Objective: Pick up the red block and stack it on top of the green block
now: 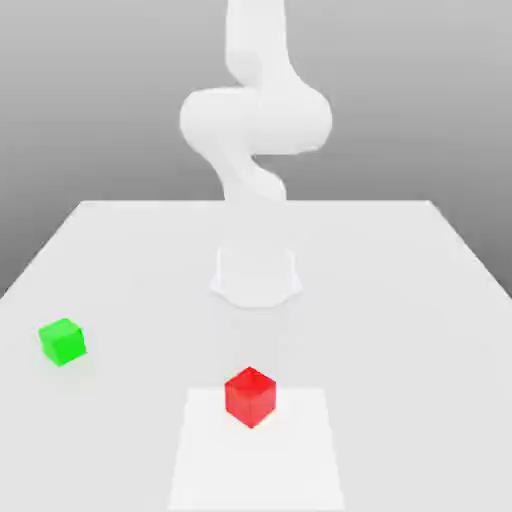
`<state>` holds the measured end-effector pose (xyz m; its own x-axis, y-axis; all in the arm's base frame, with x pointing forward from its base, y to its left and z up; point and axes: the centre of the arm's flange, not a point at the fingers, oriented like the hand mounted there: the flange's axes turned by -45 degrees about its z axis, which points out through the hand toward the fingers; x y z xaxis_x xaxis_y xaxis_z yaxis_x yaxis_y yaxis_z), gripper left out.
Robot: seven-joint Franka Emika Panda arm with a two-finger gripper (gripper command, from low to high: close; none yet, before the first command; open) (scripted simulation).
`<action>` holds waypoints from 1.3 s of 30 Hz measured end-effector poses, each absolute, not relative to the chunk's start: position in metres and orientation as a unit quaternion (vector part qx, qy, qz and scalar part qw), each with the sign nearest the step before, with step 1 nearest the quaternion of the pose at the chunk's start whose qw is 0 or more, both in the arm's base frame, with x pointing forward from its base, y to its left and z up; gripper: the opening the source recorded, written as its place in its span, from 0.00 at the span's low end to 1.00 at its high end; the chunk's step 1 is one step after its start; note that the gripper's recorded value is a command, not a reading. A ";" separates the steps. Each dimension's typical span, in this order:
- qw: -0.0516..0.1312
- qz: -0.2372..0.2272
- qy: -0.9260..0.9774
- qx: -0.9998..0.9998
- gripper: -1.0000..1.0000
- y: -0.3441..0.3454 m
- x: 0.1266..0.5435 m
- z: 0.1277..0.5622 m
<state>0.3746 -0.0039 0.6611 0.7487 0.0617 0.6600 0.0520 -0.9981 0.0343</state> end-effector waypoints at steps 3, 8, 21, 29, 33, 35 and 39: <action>0.017 0.299 0.086 0.950 0.50 -0.007 0.405 0.587; 0.026 0.209 0.182 0.960 0.50 -0.008 0.424 0.462; 0.000 0.002 0.402 0.916 0.50 -0.006 0.350 0.179; 0.000 -0.001 0.401 0.916 0.00 -0.008 0.346 0.146; 0.000 -0.001 0.401 0.916 0.00 -0.008 0.347 0.152; 0.000 0.000 0.402 0.916 0.00 -0.008 0.348 0.167; -0.001 0.000 0.399 0.917 0.00 -0.009 0.347 0.200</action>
<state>0.3465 -0.0088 0.2000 0.6809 0.7324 -0.0001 0.7324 -0.6809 -0.0016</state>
